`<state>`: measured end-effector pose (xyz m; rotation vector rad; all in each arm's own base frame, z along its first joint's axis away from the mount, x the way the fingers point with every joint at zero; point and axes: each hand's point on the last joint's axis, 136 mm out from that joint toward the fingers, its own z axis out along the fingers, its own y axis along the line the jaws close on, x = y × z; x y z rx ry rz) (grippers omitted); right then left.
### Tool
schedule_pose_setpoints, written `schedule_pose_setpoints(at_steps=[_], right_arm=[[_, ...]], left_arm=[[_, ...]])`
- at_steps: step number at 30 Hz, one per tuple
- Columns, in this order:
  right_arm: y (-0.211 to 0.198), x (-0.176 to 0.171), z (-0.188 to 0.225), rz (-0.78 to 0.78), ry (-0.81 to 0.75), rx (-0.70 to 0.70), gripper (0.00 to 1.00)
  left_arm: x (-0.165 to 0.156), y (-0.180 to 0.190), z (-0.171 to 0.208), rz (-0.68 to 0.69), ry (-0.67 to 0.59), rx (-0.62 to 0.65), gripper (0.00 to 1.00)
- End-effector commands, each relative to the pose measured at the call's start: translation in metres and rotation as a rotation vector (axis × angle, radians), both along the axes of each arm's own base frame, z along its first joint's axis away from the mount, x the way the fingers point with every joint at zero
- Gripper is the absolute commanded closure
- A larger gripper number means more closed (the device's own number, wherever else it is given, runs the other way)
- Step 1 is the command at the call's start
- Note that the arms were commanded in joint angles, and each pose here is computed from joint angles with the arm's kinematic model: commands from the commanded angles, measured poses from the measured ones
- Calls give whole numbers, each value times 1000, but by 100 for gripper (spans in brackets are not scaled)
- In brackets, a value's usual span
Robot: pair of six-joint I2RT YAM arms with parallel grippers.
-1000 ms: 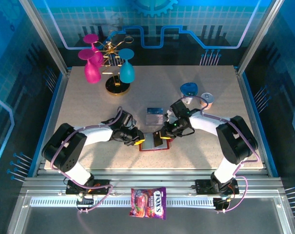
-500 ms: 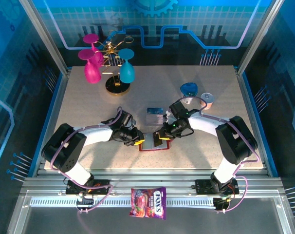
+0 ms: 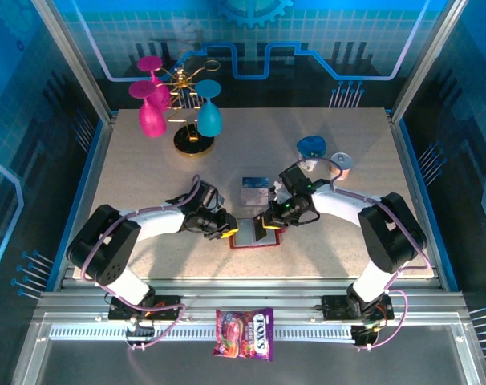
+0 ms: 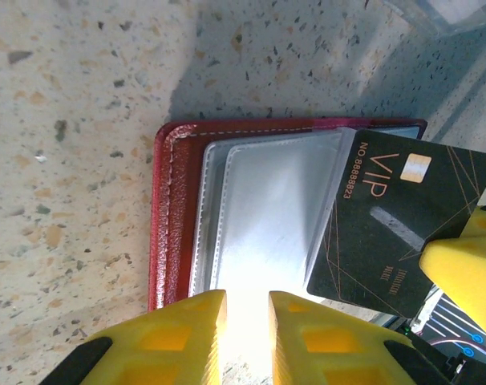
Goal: Take the credit cards out of the card holder
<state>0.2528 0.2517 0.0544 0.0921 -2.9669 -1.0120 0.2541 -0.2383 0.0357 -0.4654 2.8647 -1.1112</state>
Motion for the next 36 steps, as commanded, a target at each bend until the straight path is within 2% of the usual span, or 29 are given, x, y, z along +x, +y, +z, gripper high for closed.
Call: schedule_pose_setpoints(at_steps=[1,14,23,36], right_arm=[[2,-1,14,32,-27,-11,94],[-13,3,42,230,-144,-115,100],[-31,11,62,414,-258,-253,100],[-49,19,82,673,-423,-367,98]], left_arm=[[0,1,6,-13,-21,10,78],[-1,3,9,-11,-37,7,78],[-2,8,11,-3,-48,10,78],[-1,13,15,5,-55,18,78]])
